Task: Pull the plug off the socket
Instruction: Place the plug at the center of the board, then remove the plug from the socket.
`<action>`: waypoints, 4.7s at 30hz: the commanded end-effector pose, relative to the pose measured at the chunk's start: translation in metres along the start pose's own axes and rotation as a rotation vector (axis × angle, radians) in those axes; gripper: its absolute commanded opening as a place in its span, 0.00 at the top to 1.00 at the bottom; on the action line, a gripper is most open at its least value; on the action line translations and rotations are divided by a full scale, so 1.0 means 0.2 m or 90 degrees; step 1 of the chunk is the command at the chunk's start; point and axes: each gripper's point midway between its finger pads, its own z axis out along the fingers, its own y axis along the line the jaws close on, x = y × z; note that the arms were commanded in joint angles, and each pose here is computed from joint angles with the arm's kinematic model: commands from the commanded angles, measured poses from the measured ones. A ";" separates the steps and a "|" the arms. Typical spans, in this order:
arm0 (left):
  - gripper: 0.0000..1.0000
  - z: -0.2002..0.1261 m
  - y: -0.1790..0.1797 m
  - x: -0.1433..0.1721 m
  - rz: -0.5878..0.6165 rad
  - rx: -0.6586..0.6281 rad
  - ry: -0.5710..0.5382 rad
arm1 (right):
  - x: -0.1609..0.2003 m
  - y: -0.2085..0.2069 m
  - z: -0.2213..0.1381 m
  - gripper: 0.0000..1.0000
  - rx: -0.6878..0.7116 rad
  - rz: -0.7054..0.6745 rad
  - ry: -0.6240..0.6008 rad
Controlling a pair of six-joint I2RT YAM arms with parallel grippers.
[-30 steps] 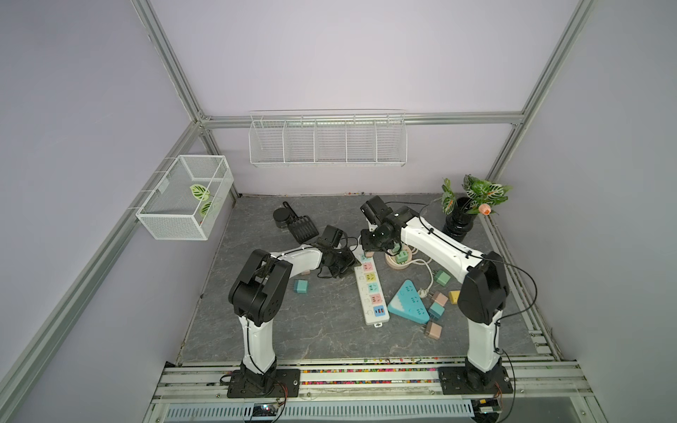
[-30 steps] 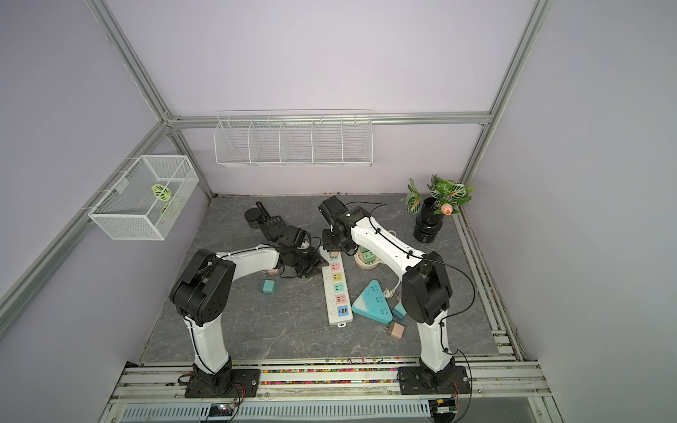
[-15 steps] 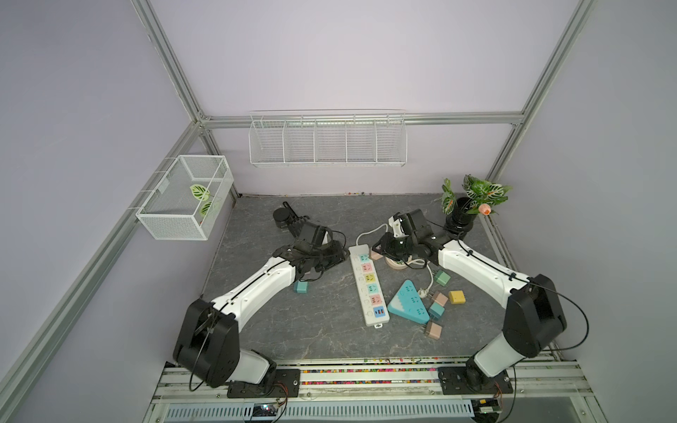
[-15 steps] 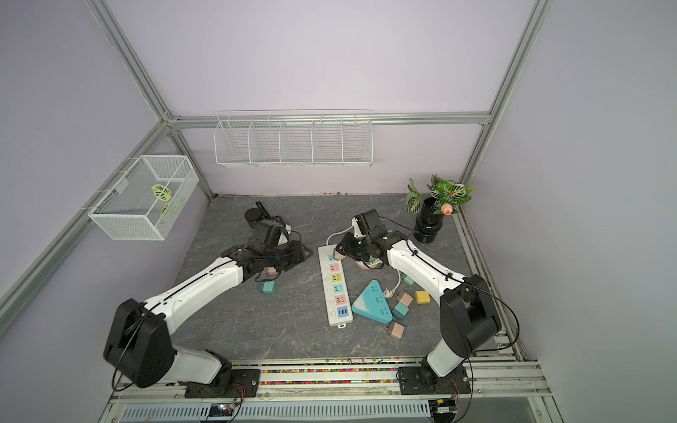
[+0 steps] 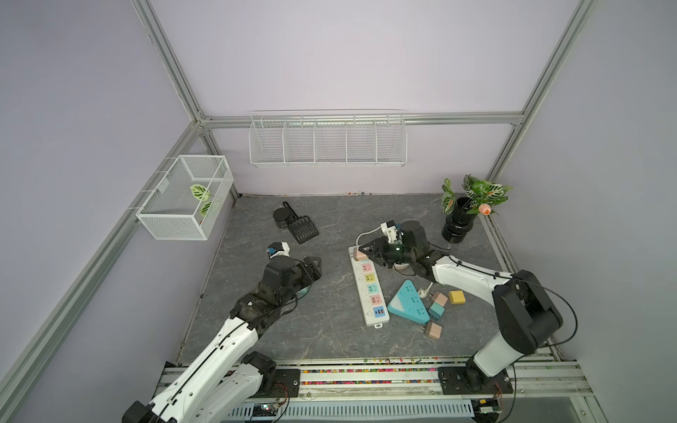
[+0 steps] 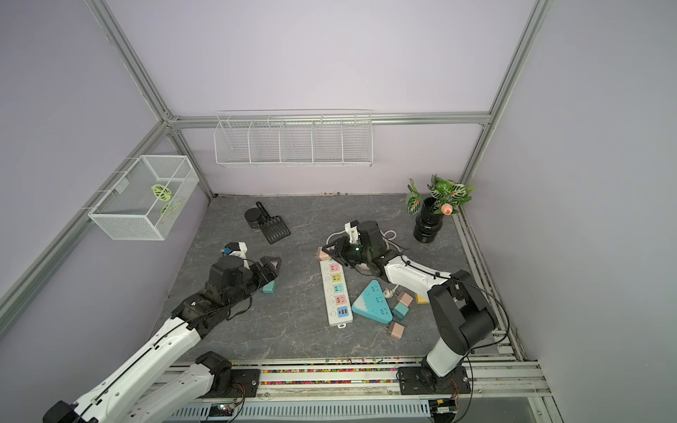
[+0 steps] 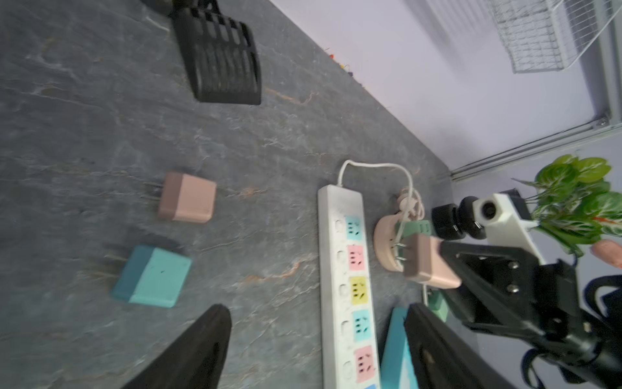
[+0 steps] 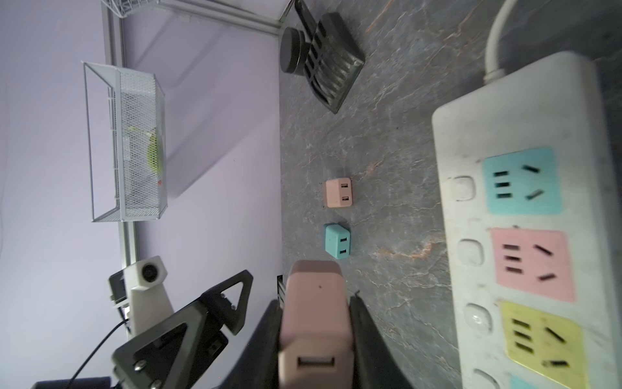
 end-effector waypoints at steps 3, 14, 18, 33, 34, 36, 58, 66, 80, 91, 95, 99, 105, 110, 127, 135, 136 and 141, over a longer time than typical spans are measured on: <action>0.06 -0.07 0.17 -0.04 -0.088 -0.031 -0.068 | 0.16 0.04 0.19 0.77 -0.034 -0.004 0.072; 0.06 -0.22 0.27 -0.12 -0.087 -0.107 -0.125 | 0.58 -0.02 0.57 0.75 0.046 -0.029 0.221; 0.06 -0.26 0.28 -0.14 -0.097 -0.102 -0.145 | 0.68 -0.03 0.65 0.75 0.066 -0.031 0.246; 0.06 -0.39 0.28 -0.11 -0.110 -0.074 -0.149 | 0.86 -0.06 0.90 0.71 0.131 -0.012 0.241; 0.06 -0.39 0.28 -0.11 -0.112 -0.070 -0.148 | 0.86 -0.06 0.91 0.70 0.134 -0.009 0.236; 0.06 -0.41 0.27 -0.10 -0.113 -0.058 -0.144 | 0.88 -0.06 0.94 0.69 0.142 -0.009 0.227; 0.10 -0.29 -0.16 -0.04 -0.109 0.228 -0.050 | 0.58 0.13 0.19 0.50 0.268 -0.375 0.060; 0.11 -0.09 -0.33 0.03 -0.109 0.277 0.065 | 0.19 -0.08 -0.54 0.50 0.366 -0.346 -0.173; 0.12 0.23 -0.55 0.25 -0.094 0.289 0.221 | 0.00 -0.49 -0.81 0.43 0.334 -0.249 -0.046; 0.13 0.39 -0.63 0.38 -0.121 0.291 0.312 | -0.16 -0.63 -0.70 0.39 0.452 -0.323 0.101; 0.13 0.42 -0.62 0.40 -0.131 0.283 0.321 | -0.21 -0.65 -0.65 0.36 0.531 -0.368 0.151; 0.13 0.43 -0.62 0.40 -0.135 0.279 0.324 | -0.28 -0.67 -0.61 0.29 0.609 -0.391 0.160; 0.13 0.43 -0.61 0.41 -0.138 0.273 0.325 | -0.39 -0.68 -0.57 0.26 0.655 -0.377 0.146; 0.13 0.43 -0.62 0.40 -0.137 0.277 0.327 | -0.37 -0.69 -0.47 0.29 0.637 -0.391 0.190; 0.42 0.71 -0.78 0.55 -0.148 0.290 0.437 | -0.35 -0.75 -0.44 0.59 0.660 -0.388 0.212; 0.49 0.89 -0.86 0.78 -0.119 0.241 0.508 | -0.27 -0.70 -0.53 0.61 0.623 -0.343 0.146; 0.49 0.91 -0.86 0.82 -0.115 0.229 0.517 | -0.26 -0.70 -0.55 0.62 0.618 -0.336 0.140; 0.50 0.98 -0.84 0.92 -0.104 0.175 0.548 | -0.21 -0.72 -0.58 0.62 0.612 -0.309 0.131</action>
